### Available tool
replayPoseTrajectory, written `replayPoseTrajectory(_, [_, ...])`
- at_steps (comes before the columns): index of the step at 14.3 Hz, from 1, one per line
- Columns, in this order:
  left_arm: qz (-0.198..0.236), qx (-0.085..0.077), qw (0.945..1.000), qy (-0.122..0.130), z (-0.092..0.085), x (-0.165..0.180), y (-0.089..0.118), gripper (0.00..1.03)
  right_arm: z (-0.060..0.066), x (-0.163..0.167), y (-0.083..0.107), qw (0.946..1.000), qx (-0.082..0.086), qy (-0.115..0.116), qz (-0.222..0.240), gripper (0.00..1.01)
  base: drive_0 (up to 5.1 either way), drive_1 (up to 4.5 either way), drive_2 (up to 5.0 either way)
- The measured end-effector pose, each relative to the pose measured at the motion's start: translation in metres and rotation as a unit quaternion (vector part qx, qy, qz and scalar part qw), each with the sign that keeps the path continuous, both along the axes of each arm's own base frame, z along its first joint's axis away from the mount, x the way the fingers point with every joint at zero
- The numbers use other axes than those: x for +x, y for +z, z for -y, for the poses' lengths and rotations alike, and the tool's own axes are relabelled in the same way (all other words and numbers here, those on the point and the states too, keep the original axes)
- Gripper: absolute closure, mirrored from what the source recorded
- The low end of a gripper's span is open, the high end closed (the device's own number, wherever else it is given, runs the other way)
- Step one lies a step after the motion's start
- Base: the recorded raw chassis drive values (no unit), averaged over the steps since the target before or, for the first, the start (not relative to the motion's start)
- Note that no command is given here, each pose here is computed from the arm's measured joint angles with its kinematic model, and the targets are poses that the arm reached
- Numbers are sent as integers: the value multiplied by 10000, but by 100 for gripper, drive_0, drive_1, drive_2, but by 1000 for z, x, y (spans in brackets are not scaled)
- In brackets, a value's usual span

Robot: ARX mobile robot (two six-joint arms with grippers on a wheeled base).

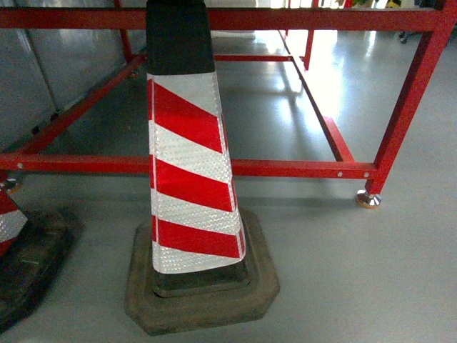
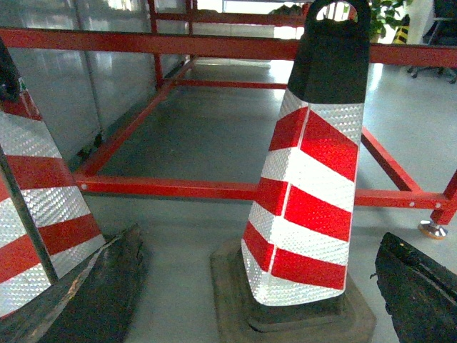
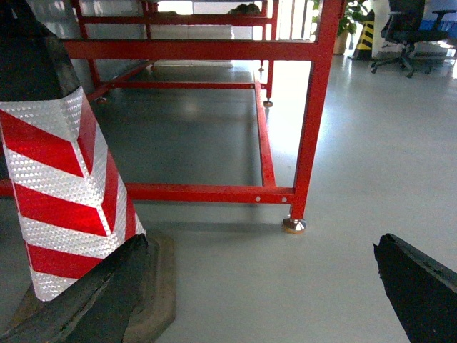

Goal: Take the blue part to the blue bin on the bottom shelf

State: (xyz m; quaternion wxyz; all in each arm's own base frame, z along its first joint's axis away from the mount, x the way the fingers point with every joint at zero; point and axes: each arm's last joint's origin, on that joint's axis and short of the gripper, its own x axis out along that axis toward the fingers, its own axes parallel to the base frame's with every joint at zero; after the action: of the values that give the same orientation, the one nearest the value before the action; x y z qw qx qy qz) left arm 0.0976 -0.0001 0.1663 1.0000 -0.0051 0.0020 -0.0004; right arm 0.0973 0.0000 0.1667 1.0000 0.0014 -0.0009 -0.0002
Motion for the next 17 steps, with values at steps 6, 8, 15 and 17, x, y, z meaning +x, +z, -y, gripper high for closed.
replayPoseTrajectory(6, [0, 0, 10000, 0, 0, 0, 0, 5, 0, 0, 0, 10000, -2, 0, 0, 3, 0, 0, 0])
replayPoseTrajectory(8, [0, 0, 10000, 0, 0, 0, 0, 5, 0, 0, 0, 10000, -2, 0, 0, 3, 0, 0, 0])
replayPoseTrajectory(15, [-13, 0, 10000, -4, 0, 0, 0, 5, 0, 0, 0, 10000, -2, 0, -17, 3, 0, 0, 0])
replayPoseTrajectory(17, [-6, 0, 10000, 6, 0, 0, 0, 5, 0, 0, 0, 10000, 8, 10, -10, 3, 0, 0, 0])
